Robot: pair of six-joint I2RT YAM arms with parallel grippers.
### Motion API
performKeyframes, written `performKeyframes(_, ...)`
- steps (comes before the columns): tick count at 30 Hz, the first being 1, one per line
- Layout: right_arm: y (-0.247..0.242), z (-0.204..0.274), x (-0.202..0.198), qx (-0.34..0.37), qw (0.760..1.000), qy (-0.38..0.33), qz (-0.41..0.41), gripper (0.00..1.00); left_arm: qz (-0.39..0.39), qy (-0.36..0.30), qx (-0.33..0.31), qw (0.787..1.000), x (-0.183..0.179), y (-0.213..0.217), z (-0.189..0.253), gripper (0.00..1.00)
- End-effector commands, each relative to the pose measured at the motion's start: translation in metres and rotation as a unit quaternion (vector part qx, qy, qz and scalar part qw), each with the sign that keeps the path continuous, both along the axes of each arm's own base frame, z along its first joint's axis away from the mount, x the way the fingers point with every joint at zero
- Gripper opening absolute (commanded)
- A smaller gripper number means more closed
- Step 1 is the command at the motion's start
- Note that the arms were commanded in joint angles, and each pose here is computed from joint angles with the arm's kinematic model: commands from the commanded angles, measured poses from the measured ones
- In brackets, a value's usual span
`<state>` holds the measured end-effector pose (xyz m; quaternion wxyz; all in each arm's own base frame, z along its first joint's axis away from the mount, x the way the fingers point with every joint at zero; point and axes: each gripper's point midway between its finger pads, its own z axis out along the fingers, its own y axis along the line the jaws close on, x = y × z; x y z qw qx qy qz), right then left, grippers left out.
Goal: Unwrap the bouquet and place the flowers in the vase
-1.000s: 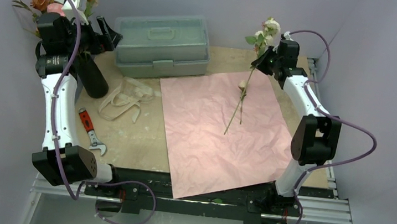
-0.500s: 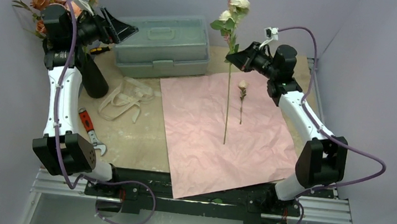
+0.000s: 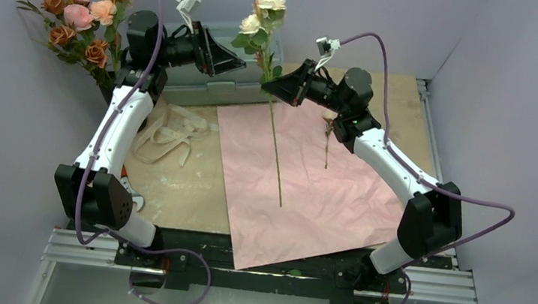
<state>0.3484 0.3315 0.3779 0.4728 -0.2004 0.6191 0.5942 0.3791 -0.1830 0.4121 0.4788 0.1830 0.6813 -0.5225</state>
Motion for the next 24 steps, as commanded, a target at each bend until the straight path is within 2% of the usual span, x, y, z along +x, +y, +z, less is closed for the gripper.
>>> performKeyframes(1,0.017,0.024,-0.017,0.034,0.998,-0.029,0.033,0.0,-0.034,-0.035,-0.017,0.999,-0.003,-0.03,0.01,0.88)
performKeyframes(7,0.032,0.025,-0.026,0.042,0.997,-0.028,0.054,0.0,-0.075,-0.03,-0.05,0.995,-0.012,-0.049,0.015,0.71)
performKeyframes(10,0.036,0.022,-0.031,0.041,0.997,-0.027,0.062,0.0,-0.085,-0.028,-0.056,0.994,-0.012,-0.051,0.015,0.58)
performKeyframes(16,0.039,0.017,-0.034,0.039,0.997,-0.019,0.068,0.01,-0.09,-0.033,-0.056,0.994,-0.017,-0.05,0.02,0.11)
performKeyframes(17,0.039,0.017,-0.035,0.039,0.997,-0.017,0.068,0.06,-0.09,-0.036,-0.053,0.994,-0.017,-0.05,0.021,0.05)
performKeyframes(18,0.038,0.016,-0.036,0.037,0.997,-0.017,0.07,0.17,-0.087,-0.036,-0.046,0.995,-0.017,-0.048,0.02,0.0)
performKeyframes(21,0.037,0.014,-0.042,0.026,0.996,-0.028,0.085,0.49,-0.064,-0.047,-0.034,0.996,-0.014,-0.035,0.025,0.0)
performKeyframes(24,0.033,0.012,-0.043,0.006,0.996,-0.046,0.08,0.66,-0.017,-0.059,-0.028,0.998,-0.003,-0.002,0.036,0.0)
